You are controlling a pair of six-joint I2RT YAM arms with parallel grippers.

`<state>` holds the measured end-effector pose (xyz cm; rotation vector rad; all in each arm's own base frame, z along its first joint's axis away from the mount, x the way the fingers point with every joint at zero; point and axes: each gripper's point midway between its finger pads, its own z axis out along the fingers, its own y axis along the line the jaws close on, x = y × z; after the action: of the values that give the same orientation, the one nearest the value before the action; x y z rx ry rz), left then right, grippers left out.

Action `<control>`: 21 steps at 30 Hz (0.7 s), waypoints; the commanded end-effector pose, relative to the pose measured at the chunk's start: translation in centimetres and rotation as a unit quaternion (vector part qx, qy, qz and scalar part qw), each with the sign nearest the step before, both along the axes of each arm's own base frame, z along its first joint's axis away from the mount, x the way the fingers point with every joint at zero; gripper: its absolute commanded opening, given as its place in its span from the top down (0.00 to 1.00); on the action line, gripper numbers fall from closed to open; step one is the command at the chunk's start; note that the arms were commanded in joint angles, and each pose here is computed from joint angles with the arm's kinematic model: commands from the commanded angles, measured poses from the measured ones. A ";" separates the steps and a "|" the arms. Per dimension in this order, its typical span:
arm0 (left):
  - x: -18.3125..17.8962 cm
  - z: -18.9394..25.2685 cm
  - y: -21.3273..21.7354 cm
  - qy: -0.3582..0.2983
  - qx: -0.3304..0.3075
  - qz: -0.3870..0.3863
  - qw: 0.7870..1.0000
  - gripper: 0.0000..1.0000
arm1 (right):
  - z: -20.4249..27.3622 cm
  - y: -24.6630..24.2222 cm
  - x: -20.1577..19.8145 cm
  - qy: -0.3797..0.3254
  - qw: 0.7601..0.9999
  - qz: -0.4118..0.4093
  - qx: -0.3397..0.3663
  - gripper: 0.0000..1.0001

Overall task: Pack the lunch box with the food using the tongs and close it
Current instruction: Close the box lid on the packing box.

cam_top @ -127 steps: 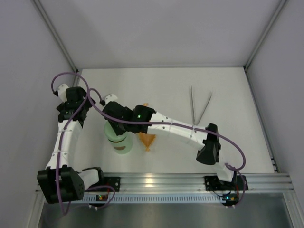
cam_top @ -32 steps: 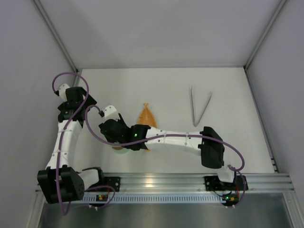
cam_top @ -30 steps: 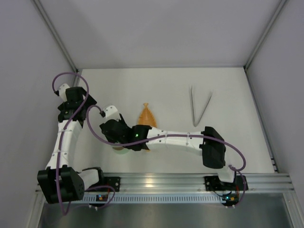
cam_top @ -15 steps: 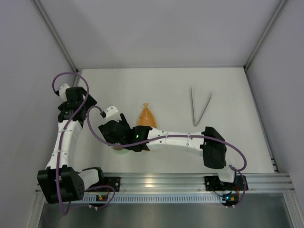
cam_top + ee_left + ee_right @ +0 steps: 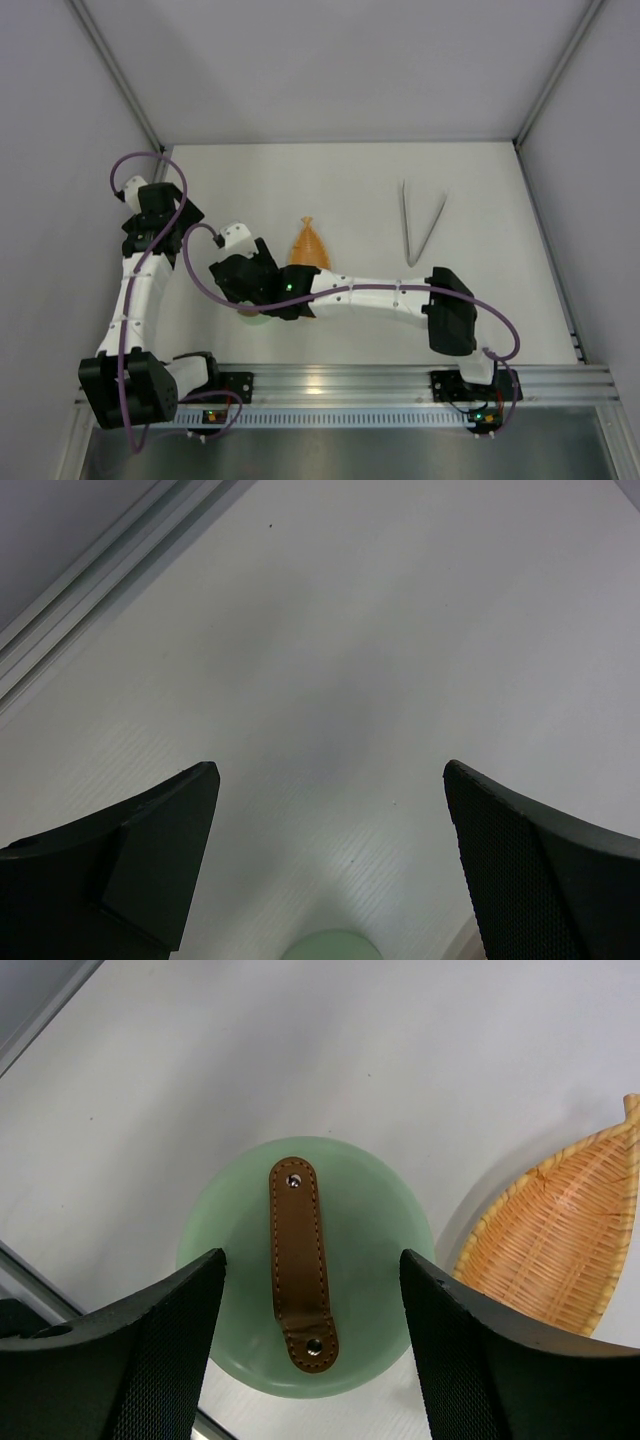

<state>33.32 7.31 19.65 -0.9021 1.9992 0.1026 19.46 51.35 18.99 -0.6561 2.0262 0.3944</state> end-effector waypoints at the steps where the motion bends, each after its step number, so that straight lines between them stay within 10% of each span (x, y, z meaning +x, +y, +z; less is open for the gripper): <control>1: 0.5 0.5 0.2 -0.011 0.004 -0.002 1.000 0.01 | -5.1 -4.4 -1.7 0.022 0.989 0.018 -0.143 0.31; 21: 0.6 0.4 0.1 -0.008 0.002 -0.005 1.000 0.01 | -10.7 -6.3 -4.3 0.034 0.980 0.025 -0.194 0.35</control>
<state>33.47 7.20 19.21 -0.9014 2.0145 0.0988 18.55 50.75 18.63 -0.6257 1.9965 0.3745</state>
